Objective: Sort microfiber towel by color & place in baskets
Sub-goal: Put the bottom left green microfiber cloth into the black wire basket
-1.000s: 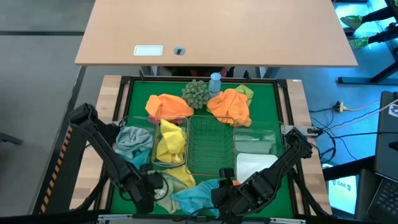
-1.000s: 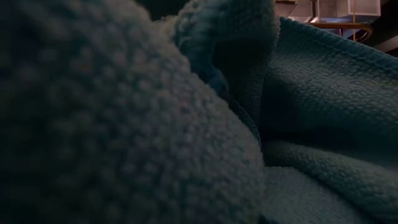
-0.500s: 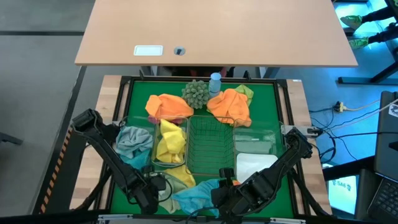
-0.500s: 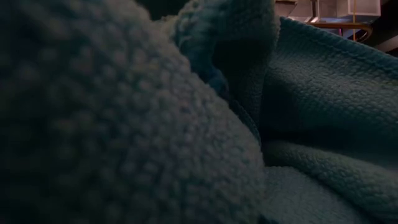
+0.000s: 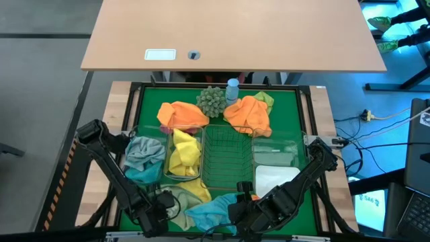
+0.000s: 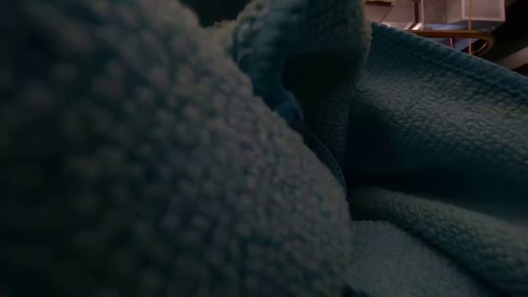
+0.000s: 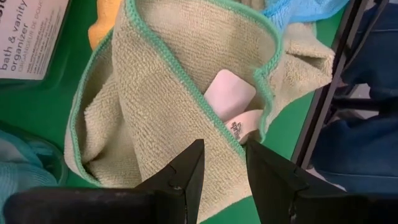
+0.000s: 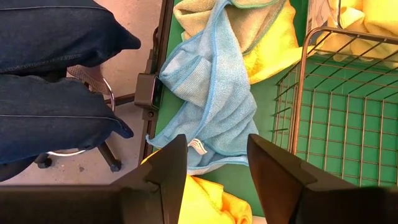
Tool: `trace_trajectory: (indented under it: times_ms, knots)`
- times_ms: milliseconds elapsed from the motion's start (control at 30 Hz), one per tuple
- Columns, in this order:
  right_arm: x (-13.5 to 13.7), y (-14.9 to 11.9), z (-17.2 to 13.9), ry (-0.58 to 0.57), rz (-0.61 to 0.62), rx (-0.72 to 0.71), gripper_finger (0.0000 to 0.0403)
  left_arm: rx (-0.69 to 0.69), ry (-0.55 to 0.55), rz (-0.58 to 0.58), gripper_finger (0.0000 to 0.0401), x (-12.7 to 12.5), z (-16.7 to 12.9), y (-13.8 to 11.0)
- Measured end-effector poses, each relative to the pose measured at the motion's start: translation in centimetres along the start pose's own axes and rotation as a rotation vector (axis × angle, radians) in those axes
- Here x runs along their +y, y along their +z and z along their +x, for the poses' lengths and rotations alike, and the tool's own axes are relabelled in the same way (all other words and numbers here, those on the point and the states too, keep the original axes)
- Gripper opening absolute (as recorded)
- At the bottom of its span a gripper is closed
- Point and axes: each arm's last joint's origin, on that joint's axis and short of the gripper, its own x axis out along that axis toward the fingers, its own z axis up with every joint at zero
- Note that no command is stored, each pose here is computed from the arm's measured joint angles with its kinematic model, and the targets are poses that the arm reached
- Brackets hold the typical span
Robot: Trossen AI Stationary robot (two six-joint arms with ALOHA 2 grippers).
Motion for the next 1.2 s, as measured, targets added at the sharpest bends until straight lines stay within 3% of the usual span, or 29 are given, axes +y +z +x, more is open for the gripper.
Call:
trace_trajectory:
  times_ms: [967,1200]
  knots:
    - [0.0,0.0,0.0,0.001,0.001,-0.002,0.0168,0.053,0.228,0.062,0.0110,-0.5,8.0,-1.6]
    - [0.0,0.0,0.0,0.001,0.001,-0.002,0.0168,0.058,0.229,0.062,0.0052,-0.5,8.2,-1.7]
